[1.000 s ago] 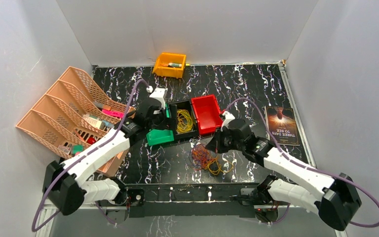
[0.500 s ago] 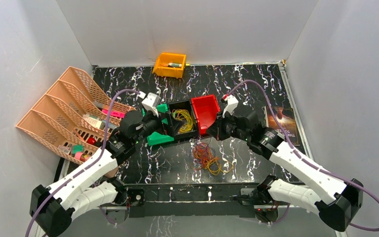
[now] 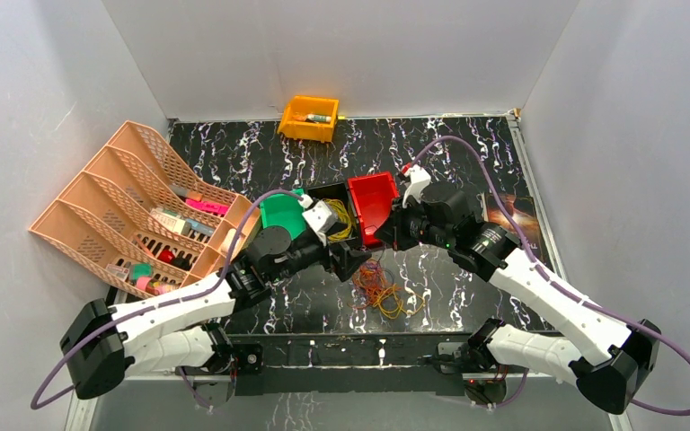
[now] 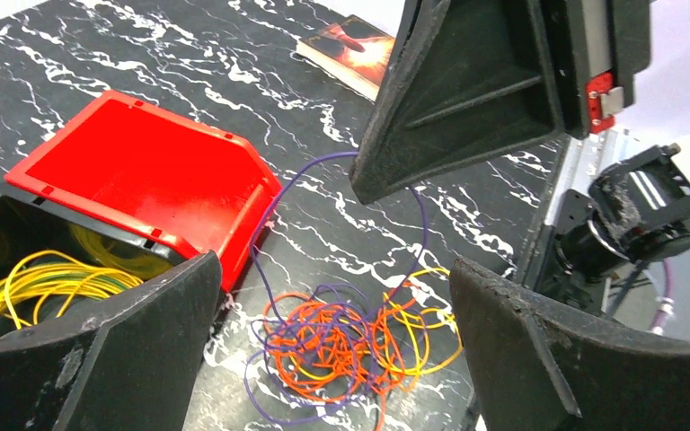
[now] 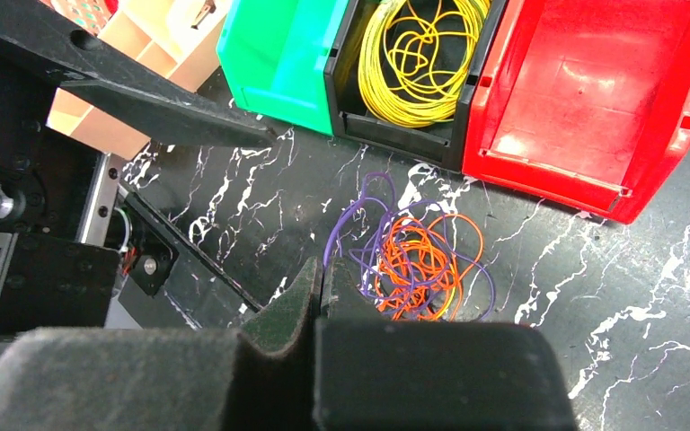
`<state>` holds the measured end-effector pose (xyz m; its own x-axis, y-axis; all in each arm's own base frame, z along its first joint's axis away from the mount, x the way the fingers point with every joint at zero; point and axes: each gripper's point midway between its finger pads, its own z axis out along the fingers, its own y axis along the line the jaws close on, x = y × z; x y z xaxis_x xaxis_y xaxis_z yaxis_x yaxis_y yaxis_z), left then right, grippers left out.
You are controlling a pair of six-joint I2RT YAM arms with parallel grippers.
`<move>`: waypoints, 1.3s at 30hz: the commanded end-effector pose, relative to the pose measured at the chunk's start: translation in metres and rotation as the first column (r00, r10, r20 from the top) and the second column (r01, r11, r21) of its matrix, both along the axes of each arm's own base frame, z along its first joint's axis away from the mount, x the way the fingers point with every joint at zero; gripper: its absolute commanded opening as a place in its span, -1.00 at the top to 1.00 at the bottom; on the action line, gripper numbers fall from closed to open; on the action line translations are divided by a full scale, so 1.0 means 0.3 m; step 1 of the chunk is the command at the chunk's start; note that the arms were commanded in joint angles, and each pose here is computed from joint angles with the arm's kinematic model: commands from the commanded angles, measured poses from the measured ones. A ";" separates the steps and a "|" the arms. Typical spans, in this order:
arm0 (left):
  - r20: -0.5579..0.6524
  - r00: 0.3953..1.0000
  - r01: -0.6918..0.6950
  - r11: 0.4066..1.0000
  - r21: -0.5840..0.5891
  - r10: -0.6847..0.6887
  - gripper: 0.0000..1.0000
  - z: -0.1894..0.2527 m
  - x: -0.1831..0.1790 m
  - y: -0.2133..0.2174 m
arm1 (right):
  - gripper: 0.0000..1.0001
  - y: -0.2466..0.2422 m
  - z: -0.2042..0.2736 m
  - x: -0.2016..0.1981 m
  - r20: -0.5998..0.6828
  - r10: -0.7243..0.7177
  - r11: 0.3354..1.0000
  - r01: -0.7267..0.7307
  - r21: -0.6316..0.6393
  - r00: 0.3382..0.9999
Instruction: Untangle the cables
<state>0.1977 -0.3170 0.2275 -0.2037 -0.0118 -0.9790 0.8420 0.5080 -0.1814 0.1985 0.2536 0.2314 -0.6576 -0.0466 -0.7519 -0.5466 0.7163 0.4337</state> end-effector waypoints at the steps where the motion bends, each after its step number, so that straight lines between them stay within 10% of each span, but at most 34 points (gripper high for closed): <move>1: 0.157 0.986 -0.048 0.997 -0.064 0.058 -0.97 0.091 0.035 -0.032 | 1.00 0.005 0.093 0.012 0.047 -0.018 0.999 0.015 0.052 0.999; 26: 0.280 0.959 -0.043 0.999 -0.024 0.048 -0.91 0.047 0.064 -0.153 | 1.00 0.065 0.163 -0.038 -0.024 0.039 0.982 -0.034 0.188 0.999; 39: 0.105 0.991 -0.084 0.996 -0.009 0.084 -0.34 -0.146 0.086 -0.186 | 1.00 -0.046 0.310 -0.002 0.083 -0.148 0.960 0.123 0.250 0.986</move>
